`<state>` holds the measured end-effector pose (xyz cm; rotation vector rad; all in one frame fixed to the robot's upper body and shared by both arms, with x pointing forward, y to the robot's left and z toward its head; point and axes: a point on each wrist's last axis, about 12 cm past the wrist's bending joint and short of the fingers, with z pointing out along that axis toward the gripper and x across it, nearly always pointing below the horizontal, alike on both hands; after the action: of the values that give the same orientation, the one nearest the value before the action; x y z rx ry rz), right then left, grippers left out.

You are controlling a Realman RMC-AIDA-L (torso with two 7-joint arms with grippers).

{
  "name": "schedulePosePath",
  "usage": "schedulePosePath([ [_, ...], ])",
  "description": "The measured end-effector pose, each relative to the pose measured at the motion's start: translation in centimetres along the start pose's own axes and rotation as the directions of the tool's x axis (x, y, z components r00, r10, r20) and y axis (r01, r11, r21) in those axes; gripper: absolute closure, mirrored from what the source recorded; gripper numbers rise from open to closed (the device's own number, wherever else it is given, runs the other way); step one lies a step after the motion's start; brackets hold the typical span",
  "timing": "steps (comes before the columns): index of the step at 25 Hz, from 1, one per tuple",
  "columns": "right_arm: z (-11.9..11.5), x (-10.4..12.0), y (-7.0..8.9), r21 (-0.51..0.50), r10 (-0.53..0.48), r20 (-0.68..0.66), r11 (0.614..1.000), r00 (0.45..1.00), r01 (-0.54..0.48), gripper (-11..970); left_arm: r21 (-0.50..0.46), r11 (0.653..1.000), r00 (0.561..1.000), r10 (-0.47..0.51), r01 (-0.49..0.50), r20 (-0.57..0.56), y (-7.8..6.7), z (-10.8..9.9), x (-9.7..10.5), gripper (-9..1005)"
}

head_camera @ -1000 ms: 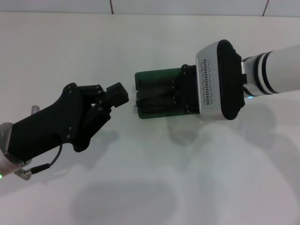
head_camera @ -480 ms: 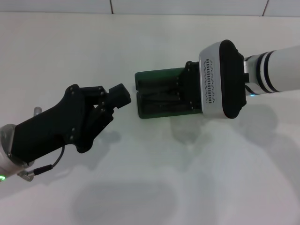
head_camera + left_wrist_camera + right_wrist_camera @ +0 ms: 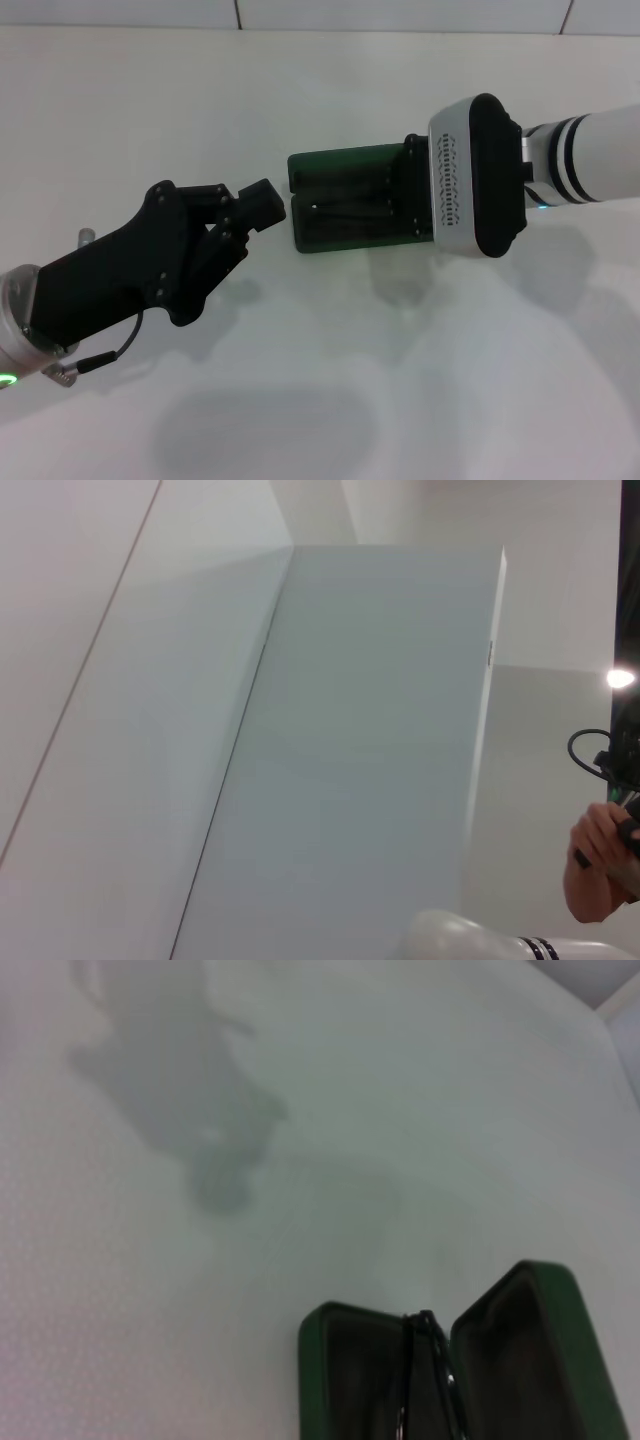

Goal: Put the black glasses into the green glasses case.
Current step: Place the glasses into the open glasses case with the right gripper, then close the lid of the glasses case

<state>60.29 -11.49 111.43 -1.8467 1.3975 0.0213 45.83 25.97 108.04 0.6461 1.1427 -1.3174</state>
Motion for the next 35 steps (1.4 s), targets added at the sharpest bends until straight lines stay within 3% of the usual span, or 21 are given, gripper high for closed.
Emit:
schedulePosePath([
  [10, 0.0, 0.2, 0.1, 0.033, 0.013, -0.005, 0.999, 1.0, -0.013, 901, -0.001, 1.0, 1.0, -0.005, 0.005, -0.001, 0.0, 0.0, 0.0, 962],
  [12, 0.0, 0.3, 0.1, 0.039, 0.018, -0.005, 0.999, 1.0, -0.018, 804, 0.0, 1.0, 1.0, -0.006, 0.006, -0.001, 0.1, 0.0, 0.0, 962],
  [18, -0.5, 0.0, 0.6, 0.043, 0.048, 0.029, 0.998, 0.998, -0.05, 689, 0.0, 1.0, 1.0, -0.006, 0.006, -0.001, 0.1, 0.0, 0.0, 962],
  [26, -1.9, -1.0, 1.9, 0.039, 0.163, 0.142, 0.985, 0.976, -0.171, 677, 0.0, 1.0, 1.0, 0.003, -0.003, 0.004, 0.2, 0.1, -0.2, 962],
  [31, -3.3, -0.7, 2.5, 0.007, 0.337, 0.253, 0.937, 0.907, -0.35, 669, -0.014, 0.999, 0.999, 0.037, -0.037, 0.005, 1.1, -0.2, -1.3, 961],
  [35, -5.4, 0.5, 3.9, -0.121, 0.524, 0.372, 0.846, 0.766, -0.52, 663, -0.05, 0.996, 0.997, 0.072, -0.073, -0.008, 3.1, -0.6, -3.5, 961],
])
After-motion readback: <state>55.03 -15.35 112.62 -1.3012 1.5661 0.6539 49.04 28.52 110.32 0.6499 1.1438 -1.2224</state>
